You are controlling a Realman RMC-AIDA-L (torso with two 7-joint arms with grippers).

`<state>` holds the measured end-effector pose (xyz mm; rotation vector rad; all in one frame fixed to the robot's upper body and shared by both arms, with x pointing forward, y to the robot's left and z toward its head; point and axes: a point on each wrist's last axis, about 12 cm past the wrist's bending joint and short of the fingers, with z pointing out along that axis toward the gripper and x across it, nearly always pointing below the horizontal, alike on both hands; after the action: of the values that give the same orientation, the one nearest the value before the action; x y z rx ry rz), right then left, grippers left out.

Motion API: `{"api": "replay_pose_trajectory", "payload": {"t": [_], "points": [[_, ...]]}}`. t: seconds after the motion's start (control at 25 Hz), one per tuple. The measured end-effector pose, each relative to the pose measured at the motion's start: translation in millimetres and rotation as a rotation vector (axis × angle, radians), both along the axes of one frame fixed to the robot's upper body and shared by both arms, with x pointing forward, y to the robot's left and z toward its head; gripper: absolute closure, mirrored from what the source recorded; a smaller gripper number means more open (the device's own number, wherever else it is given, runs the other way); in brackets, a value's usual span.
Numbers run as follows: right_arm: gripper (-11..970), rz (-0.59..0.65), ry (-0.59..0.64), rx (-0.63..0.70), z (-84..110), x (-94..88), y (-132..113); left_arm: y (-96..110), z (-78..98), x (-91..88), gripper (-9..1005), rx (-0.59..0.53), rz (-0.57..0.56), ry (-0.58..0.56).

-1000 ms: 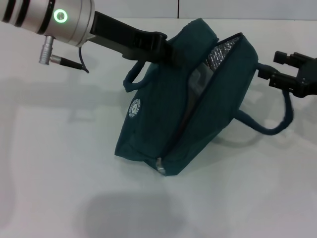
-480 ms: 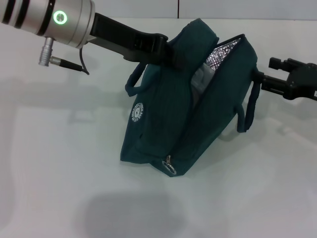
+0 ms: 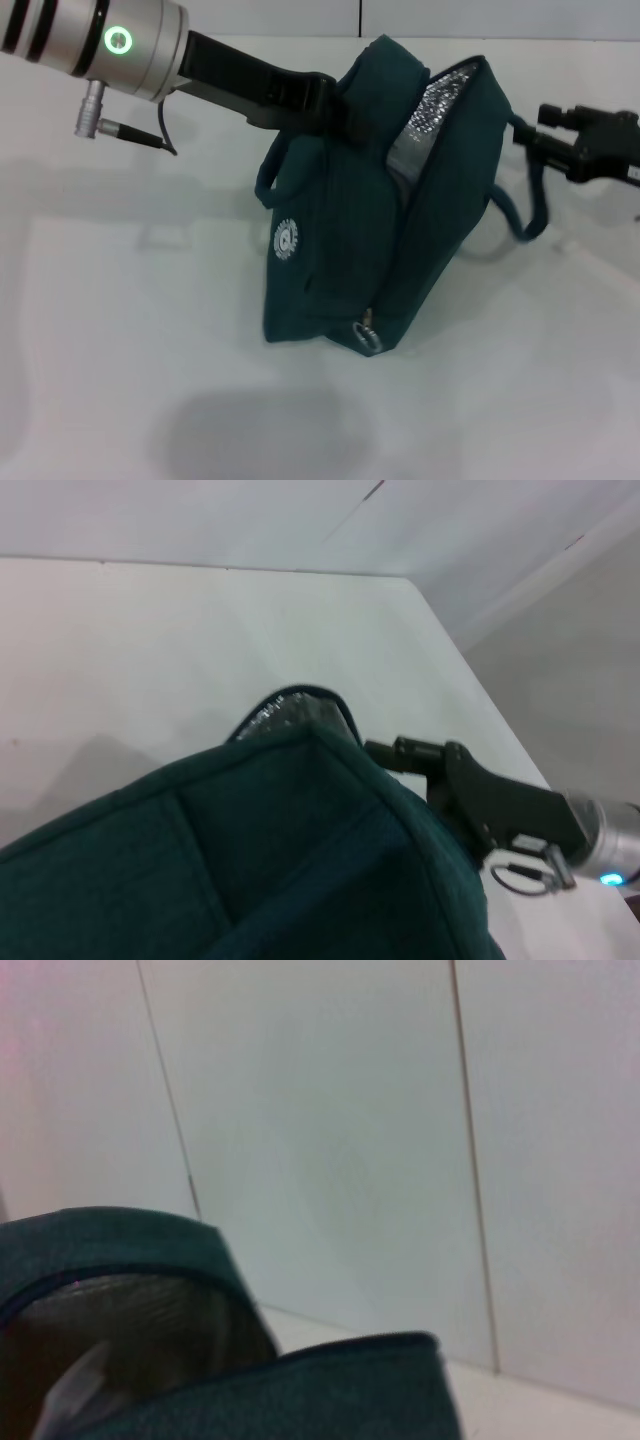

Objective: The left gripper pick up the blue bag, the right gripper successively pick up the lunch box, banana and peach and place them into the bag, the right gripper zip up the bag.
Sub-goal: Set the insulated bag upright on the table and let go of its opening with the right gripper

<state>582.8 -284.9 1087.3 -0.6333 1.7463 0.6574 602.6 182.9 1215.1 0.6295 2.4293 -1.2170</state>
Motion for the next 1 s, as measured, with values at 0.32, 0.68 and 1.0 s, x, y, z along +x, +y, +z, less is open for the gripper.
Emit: {"api": "replay_pose_trajectory", "payload": {"t": [0.32, 0.68, 1.0], "points": [[695, -0.128, -0.171, 0.048, 12.1, 8.5, -9.0, 10.7, -6.2, -7.3, 941, -0.038, 0.013, 0.024], [945, -0.173, -0.276, 0.083, 15.5, -2.7, -21.7, 19.4, -13.2, -11.7, 941, -0.042, 0.026, 0.036], [932, 0.004, -0.148, 0.007, -9.1, -19.3, -1.1, 18.5, -13.5, -12.2, 940, -0.045, 0.025, 0.035]]}}
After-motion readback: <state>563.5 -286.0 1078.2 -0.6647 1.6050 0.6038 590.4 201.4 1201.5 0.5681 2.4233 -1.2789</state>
